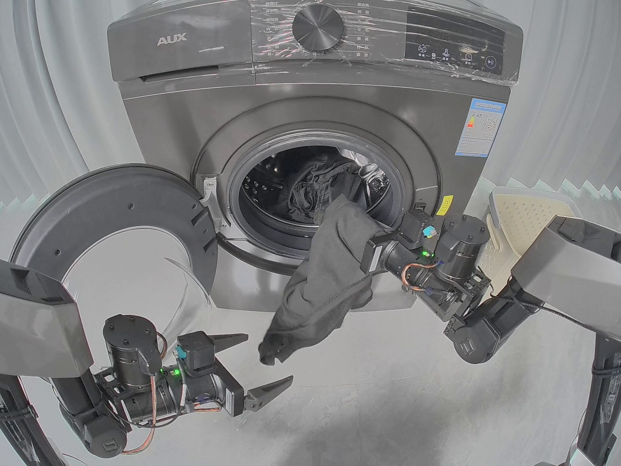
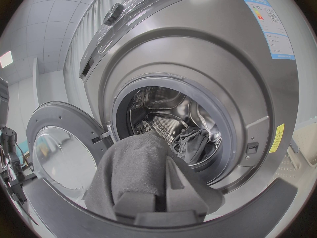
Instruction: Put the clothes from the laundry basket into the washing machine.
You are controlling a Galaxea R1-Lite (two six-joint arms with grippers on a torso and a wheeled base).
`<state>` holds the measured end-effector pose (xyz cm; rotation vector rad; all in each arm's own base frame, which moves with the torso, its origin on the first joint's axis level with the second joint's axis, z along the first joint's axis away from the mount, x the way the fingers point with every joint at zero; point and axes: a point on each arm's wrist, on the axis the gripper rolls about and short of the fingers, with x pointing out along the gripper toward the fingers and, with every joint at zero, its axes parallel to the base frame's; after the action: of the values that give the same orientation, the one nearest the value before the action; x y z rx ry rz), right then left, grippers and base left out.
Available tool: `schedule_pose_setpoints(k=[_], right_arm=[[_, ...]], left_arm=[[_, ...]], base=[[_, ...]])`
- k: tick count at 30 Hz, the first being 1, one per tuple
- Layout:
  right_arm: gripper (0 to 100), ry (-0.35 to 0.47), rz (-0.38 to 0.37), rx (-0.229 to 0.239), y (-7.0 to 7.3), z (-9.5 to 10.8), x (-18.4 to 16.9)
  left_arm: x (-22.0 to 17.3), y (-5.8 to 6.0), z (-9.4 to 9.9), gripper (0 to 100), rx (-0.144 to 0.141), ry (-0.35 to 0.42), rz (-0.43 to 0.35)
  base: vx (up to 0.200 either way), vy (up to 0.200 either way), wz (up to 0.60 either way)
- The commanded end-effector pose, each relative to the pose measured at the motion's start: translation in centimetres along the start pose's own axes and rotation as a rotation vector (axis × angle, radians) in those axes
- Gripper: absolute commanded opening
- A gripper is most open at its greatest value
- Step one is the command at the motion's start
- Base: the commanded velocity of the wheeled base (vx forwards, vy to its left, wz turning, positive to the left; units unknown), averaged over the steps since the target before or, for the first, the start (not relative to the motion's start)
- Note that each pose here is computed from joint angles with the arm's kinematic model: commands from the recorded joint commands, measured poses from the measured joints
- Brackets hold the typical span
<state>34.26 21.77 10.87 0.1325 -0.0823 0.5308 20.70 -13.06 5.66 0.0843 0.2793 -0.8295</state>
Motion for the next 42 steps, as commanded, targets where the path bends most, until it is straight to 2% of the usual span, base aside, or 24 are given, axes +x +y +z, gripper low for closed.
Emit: schedule_pose_setpoints(k=[1,9,10,12,14,16,25,26,33,38,42], right_arm=[[0,-0.009,-0.002,0.000,-0.1,0.2,0.0],[0,-0.011,0.061,0.007,2.4,0.7,-0.7],[0,-0.005,0.076,0.010,3.0,0.7,-1.0],[0,-0.004,0.083,0.011,3.3,0.7,-1.1],[0,0.005,0.094,0.013,3.7,0.6,-1.5],[0,0.003,0.104,0.014,3.9,0.8,-1.7],[0,0.010,0.146,0.016,5.3,1.0,-2.5],[0,0.010,0.163,0.020,5.9,1.0,-2.6],[0,0.013,0.212,0.026,7.7,1.1,-3.3],[0,0.016,0.228,0.033,8.3,1.3,-3.8],[0,0.018,0.226,0.034,8.2,1.3,-3.9]], left_arm=[[0.0,-0.1,-0.4,100,-0.005,0.018,-0.001],[2.3,1.1,1.2,100,0.014,-0.072,0.026],[3.3,1.4,1.7,100,0.016,-0.105,0.036],[4.0,1.7,2.1,100,0.019,-0.128,0.053],[5.6,2.9,3.0,100,0.014,-0.182,0.108],[6.6,3.4,3.3,100,0.008,-0.205,0.119],[8.7,4.0,3.0,100,0.009,-0.219,0.119],[9.3,4.2,3.0,100,0.010,-0.226,0.122],[11.2,4.9,2.7,100,0.016,-0.244,0.117],[12.8,5.7,2.2,100,0.017,-0.250,0.120],[13.6,6.1,2.2,100,0.017,-0.263,0.131]], base=[[0.000,0.000,0.00],[0.000,0.000,0.00],[0.000,0.000,0.00],[0.000,0.000,0.00],[0.000,0.000,0.00],[0.000,0.000,0.00],[0.000,0.000,0.00],[0.000,0.000,0.00],[0.000,0.000,0.00],[0.000,0.000,0.00],[0.000,0.000,0.00]])
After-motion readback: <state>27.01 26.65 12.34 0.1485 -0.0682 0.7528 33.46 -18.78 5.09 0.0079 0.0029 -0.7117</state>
